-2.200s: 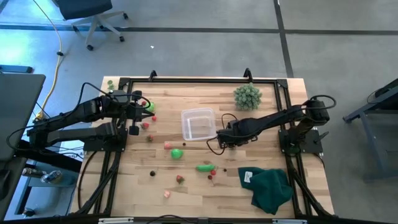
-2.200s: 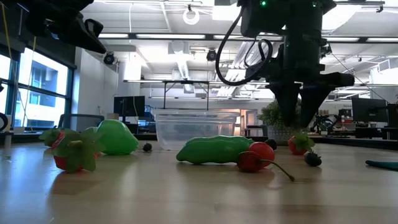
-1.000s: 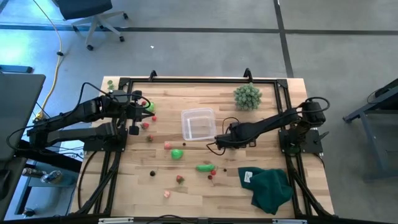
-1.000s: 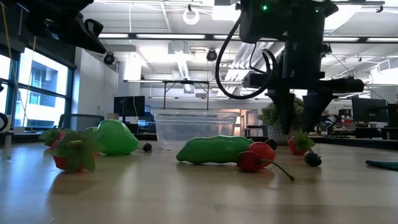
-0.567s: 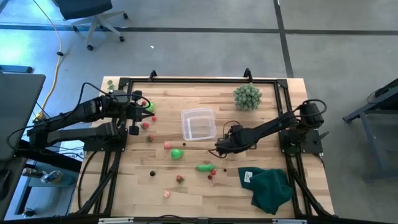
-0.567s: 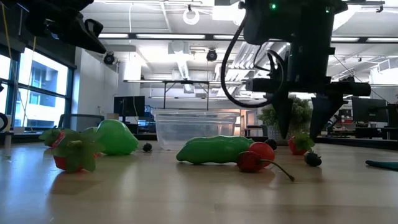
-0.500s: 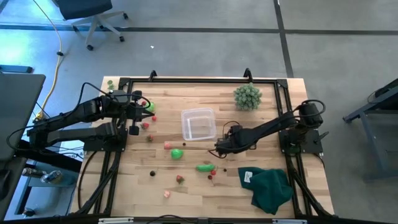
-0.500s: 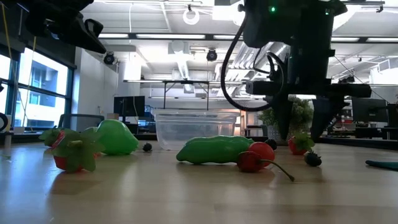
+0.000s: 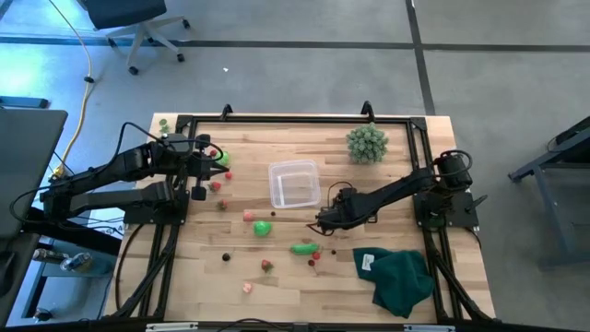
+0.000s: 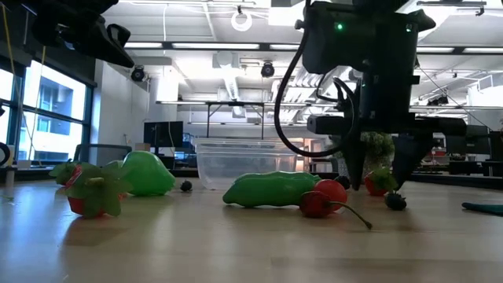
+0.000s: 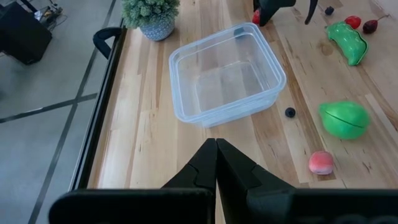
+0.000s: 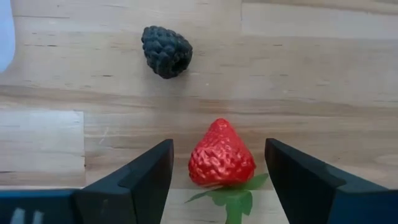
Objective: Pick and placing Produce into tupperware
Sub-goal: Put the strawberry into the transparent bin
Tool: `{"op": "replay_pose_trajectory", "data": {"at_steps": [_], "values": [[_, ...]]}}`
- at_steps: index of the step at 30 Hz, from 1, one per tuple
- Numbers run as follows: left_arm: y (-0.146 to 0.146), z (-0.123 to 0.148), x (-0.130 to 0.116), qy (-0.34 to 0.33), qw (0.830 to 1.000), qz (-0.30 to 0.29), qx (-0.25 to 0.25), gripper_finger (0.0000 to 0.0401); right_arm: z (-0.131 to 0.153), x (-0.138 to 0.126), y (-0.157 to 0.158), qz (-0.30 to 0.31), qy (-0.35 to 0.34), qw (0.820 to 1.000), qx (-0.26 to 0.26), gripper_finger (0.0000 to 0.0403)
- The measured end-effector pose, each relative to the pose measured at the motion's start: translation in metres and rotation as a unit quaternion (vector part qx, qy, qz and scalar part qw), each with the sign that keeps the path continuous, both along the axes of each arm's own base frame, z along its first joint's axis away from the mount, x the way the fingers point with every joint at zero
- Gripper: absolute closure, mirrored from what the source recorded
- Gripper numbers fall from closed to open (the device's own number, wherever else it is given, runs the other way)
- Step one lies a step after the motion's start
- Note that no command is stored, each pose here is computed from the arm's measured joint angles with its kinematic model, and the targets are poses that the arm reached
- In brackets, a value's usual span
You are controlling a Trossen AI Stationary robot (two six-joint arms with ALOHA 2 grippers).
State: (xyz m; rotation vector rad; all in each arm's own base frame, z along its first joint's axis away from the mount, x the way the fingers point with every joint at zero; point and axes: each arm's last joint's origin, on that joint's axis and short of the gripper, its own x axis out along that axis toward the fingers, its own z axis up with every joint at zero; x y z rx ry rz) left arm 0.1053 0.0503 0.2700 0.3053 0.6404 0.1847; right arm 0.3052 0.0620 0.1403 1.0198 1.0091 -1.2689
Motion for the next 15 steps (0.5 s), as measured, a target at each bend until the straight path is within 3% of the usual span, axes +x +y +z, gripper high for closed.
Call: {"op": "replay_pose_trajectory", "data": {"at_steps": [15], "values": [[0.0000,0.0000,0.0000,0.000,1.000,0.000,0.000,0.0400,0.0000,0.0007,0.0002,-0.003,-0.005,1.000,0.001,0.0223]]}}
